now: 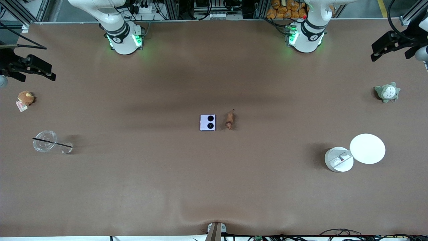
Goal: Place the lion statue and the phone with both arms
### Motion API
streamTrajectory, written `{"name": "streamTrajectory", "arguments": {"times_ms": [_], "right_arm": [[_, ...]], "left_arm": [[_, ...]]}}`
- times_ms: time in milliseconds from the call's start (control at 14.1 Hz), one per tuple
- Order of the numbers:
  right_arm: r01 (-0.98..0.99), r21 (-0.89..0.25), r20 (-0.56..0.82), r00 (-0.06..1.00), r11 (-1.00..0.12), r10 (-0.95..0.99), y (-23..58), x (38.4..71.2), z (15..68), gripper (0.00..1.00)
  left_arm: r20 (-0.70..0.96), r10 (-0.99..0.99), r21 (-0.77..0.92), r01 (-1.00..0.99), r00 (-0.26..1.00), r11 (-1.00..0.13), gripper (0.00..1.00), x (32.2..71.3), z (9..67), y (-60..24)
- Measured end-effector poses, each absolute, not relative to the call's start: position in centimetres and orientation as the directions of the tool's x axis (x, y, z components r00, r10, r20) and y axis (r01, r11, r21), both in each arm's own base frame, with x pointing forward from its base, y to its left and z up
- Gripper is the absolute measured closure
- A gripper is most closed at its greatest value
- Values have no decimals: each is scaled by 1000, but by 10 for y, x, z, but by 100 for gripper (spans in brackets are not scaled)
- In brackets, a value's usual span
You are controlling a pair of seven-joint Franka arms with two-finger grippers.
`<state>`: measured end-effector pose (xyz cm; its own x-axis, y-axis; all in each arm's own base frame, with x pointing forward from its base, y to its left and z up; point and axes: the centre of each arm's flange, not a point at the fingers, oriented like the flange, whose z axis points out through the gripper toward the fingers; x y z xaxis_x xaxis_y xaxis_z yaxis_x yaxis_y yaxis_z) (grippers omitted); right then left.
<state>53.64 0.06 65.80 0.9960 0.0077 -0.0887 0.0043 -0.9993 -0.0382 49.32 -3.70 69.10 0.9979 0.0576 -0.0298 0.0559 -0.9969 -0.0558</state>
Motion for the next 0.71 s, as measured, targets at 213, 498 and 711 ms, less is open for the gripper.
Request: {"name": "streamTrajectory", "arguments": {"times_ms": [213,498,711], "right_arm": [[-5,-38,-93,996,-999,-1,-4,536,658,0],[-5,-38,-94,996,-999,-2,-5,536,657,0],[-5,-38,-94,996,-999,-2,-5,536,657,0]], "left_arm": [[-27,66,-54,64,997,-996,0,493,692,-33],[-17,70,-53,69,997,-996,0,493,697,-30],[-17,72,-53,71,997,-996,0,492,700,-29]]}}
